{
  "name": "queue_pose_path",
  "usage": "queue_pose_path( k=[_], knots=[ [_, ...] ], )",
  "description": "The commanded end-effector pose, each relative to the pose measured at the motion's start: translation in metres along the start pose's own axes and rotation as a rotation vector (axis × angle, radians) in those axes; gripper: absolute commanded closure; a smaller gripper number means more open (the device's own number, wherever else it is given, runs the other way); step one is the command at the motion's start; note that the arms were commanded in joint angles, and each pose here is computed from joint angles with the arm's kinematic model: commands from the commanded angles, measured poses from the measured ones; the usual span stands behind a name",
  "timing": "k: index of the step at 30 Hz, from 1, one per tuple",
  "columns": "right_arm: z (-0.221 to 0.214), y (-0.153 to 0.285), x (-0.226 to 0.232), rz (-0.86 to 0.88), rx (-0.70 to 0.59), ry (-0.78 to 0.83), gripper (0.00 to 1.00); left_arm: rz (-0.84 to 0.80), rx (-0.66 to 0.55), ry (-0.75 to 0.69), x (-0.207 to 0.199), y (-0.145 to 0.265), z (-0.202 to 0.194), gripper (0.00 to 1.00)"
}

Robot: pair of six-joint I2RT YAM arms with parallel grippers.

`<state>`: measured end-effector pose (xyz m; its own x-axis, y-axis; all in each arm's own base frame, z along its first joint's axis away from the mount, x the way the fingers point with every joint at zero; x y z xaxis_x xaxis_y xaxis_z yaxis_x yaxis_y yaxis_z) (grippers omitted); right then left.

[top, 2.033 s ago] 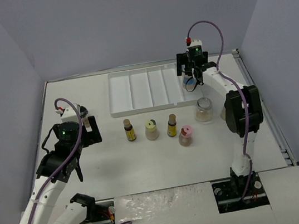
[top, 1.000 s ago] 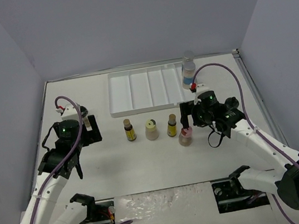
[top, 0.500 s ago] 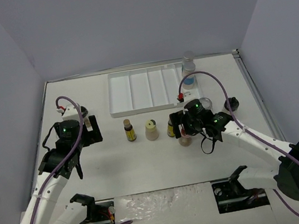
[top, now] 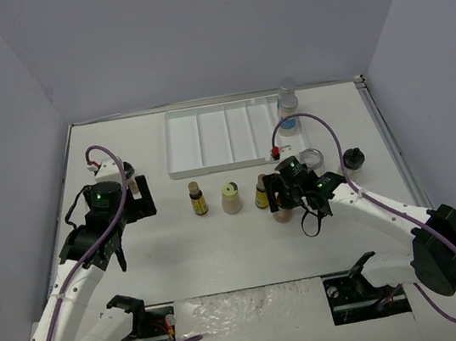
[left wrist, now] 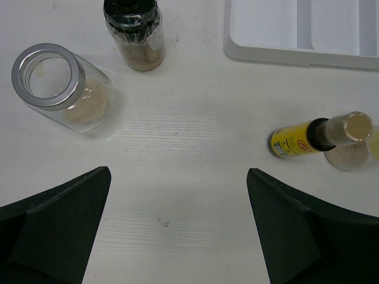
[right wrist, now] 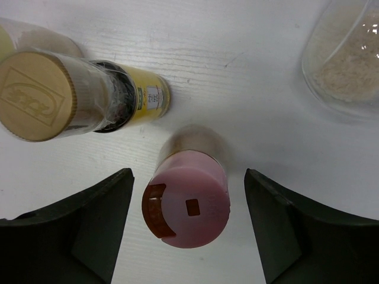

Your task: Organize the condiment bottles

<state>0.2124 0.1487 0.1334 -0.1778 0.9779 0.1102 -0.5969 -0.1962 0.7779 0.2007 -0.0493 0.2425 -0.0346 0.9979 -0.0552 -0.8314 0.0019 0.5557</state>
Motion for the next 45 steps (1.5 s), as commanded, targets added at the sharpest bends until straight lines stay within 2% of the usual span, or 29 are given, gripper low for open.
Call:
queue_pose_path(
  k=[1,2,3,6,8,9,12,17,22,28,30,35,40,42,45],
  knots=[
    [0.003,0.000,0.000,-0.019,-0.037,-0.018,0.34,-0.019,-0.076,0.031,-0.004,0.001,0.018,0.03],
    [0.003,0.001,0.000,-0.019,-0.038,-0.020,0.40,-0.018,-0.075,0.031,-0.004,0.001,0.017,0.03],
    [0.003,0.003,0.000,-0.015,-0.037,-0.024,0.51,-0.019,-0.076,0.031,-0.004,0.001,0.017,0.03],
    [0.007,0.013,-0.001,-0.018,-0.049,-0.036,0.67,-0.018,-0.077,0.031,-0.004,0.001,0.018,0.03],
    [0.014,0.025,-0.003,-0.029,-0.075,-0.043,0.82,-0.018,-0.078,0.031,-0.004,0.001,0.018,0.03],
    [0.012,0.027,-0.004,-0.037,-0.063,-0.041,0.87,-0.018,-0.076,0.031,-0.004,0.001,0.018,0.03],
    [0.039,0.058,-0.004,-0.047,-0.145,-0.047,0.99,-0.020,-0.078,0.031,-0.004,0.002,0.018,0.03],
    [0.086,0.092,-0.004,-0.101,-0.255,-0.024,1.00,-0.028,-0.077,0.031,-0.005,0.002,0.018,0.03],
    [0.158,0.111,-0.003,-0.119,-0.376,-0.004,1.00,-0.039,-0.074,0.032,-0.006,0.002,0.018,0.03],
    [0.237,0.077,-0.010,-0.124,-0.416,-0.001,1.00,-0.055,-0.079,0.039,-0.007,0.004,0.017,0.03],
    [0.274,0.070,-0.006,-0.119,-0.467,0.001,1.00,-0.058,-0.081,0.040,-0.007,0.005,0.017,0.03],
    [0.320,0.019,0.001,-0.138,-0.491,0.013,1.00,-0.059,-0.082,0.039,-0.007,0.006,0.017,0.03],
    [0.346,-0.039,-0.009,-0.170,-0.482,-0.020,1.00,-0.060,-0.080,0.038,-0.007,0.005,0.016,0.03],
    [0.343,-0.070,-0.014,-0.184,-0.447,-0.024,1.00,-0.061,-0.077,0.036,-0.007,0.005,0.016,0.03],
    [0.344,-0.091,-0.019,-0.194,-0.441,-0.033,1.00,-0.058,-0.075,0.035,-0.007,0.004,0.016,0.03]
  ],
)
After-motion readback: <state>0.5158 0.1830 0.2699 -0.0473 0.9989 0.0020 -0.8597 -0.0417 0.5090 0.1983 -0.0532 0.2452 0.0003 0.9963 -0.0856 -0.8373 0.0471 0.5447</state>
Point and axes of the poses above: each gripper's point midway between its finger pads, its own y axis back along the fingers, its own x axis along the line the jaws close on, z = x × y, the point moved 7 cm from there along y, back along the fingers, and after that the axes turned 2 degrees about -y, right-handed, at the moved point
